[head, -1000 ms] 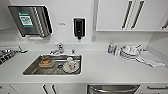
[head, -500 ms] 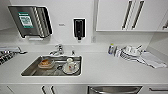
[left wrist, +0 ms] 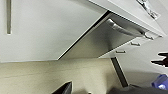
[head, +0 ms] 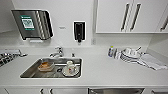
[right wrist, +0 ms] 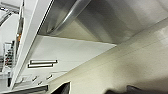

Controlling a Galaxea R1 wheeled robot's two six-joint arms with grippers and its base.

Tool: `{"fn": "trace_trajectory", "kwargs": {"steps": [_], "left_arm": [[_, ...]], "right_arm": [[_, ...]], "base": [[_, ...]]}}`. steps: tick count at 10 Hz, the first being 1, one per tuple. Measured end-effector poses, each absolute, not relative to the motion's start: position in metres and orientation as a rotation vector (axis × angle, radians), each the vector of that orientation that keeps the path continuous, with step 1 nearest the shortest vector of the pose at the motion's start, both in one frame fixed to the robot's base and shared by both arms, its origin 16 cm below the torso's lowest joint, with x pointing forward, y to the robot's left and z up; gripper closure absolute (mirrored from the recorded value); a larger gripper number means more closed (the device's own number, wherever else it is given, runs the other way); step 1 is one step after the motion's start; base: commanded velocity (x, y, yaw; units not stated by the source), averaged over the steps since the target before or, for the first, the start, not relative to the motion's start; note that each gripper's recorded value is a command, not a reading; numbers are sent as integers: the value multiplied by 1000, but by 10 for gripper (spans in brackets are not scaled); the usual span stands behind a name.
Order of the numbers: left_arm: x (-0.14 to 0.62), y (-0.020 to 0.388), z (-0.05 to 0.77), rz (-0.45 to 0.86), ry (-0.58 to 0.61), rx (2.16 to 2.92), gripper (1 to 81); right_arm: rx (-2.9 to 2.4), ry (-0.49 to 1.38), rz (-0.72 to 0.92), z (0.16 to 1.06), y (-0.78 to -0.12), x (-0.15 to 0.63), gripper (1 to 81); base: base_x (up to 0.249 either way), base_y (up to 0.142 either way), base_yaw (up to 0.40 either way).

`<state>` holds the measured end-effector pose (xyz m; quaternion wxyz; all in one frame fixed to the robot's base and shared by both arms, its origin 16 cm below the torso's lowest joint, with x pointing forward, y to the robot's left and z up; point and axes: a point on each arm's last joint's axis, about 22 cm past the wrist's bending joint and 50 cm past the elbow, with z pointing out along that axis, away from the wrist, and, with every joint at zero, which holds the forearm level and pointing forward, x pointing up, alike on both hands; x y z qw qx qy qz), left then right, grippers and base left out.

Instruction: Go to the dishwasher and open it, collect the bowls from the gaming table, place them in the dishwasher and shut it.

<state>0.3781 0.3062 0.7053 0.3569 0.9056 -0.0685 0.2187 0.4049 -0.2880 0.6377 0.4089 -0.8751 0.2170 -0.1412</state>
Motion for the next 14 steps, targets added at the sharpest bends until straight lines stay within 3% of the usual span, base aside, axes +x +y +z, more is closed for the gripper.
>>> {"fn": "trace_trajectory", "kwargs": {"steps": [2,4,14], "left_arm": [[375,294,709,577,-219,2306,10],[379,294,700,605,-240,2300,10],[385,292,689,613,-246,2299,10]], "right_arm": [[-2190,574,-351,634,-292,423,10],[-2169,644,-237,621,-288,427,10],[-2040,1113,-73,640,-342,533,10]], "base": [[0,0,0],[0,0,0],[0,0,0]]}}
